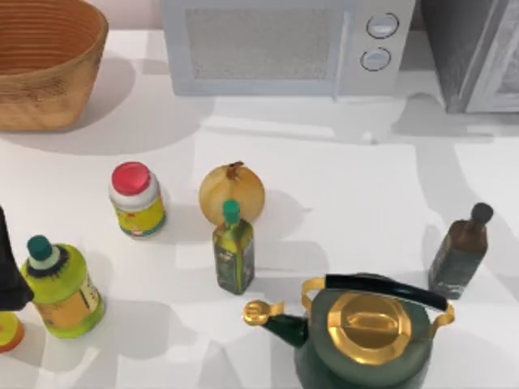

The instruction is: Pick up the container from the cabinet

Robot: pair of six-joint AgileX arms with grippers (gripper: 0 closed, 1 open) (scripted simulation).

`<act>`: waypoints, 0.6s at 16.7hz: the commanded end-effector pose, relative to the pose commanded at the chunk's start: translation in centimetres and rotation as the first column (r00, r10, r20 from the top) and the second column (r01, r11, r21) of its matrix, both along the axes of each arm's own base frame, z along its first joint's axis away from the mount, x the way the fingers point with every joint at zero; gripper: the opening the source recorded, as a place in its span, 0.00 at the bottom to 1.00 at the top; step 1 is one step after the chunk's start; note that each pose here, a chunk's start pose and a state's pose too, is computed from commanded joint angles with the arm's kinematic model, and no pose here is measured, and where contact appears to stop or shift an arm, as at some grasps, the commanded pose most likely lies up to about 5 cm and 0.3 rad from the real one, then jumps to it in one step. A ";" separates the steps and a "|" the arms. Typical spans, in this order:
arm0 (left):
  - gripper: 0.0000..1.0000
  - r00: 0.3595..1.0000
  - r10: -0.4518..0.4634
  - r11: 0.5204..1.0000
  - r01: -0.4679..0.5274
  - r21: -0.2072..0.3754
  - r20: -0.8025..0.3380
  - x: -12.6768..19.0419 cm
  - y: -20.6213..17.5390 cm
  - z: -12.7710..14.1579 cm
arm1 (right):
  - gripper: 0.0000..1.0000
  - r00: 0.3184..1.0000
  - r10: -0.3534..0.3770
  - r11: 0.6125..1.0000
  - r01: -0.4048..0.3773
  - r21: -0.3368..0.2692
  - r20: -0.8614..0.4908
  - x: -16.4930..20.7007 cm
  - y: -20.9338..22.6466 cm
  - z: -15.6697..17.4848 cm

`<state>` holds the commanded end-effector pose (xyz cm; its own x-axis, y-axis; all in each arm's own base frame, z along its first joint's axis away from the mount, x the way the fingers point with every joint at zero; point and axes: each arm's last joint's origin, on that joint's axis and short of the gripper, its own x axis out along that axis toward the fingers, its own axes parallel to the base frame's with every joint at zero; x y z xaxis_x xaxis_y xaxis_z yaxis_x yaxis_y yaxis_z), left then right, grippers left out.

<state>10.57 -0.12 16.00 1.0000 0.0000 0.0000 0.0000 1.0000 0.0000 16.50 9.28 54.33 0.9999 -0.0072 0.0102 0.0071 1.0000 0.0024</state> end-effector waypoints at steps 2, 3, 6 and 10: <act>1.00 1.000 0.000 1.000 0.000 0.000 0.000 0.0 0.0 0.0 | 0.00 1.000 0.000 1.000 0.000 0.000 0.000 0.0 0.0 0.0; 1.00 1.000 0.000 1.000 0.000 0.000 0.000 0.0 0.0 0.0 | 0.00 1.000 -0.002 1.000 0.002 0.002 0.001 0.1 0.0 0.0; 1.00 1.000 0.000 1.000 0.000 0.000 0.000 0.0 0.0 0.0 | 0.00 1.000 -0.001 1.000 0.001 0.002 0.002 0.0 -0.3 -0.3; 1.00 1.000 0.000 1.000 0.000 0.000 0.000 0.0 0.0 0.0 | 0.00 1.000 0.003 1.000 -0.003 0.004 0.010 -1.0 -2.0 -2.4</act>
<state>10.57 -0.12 16.00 1.0000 0.0000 0.0000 0.0000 1.0000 0.0000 15.47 7.27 51.93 0.9998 -0.0047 0.0199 0.0045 1.0000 0.0064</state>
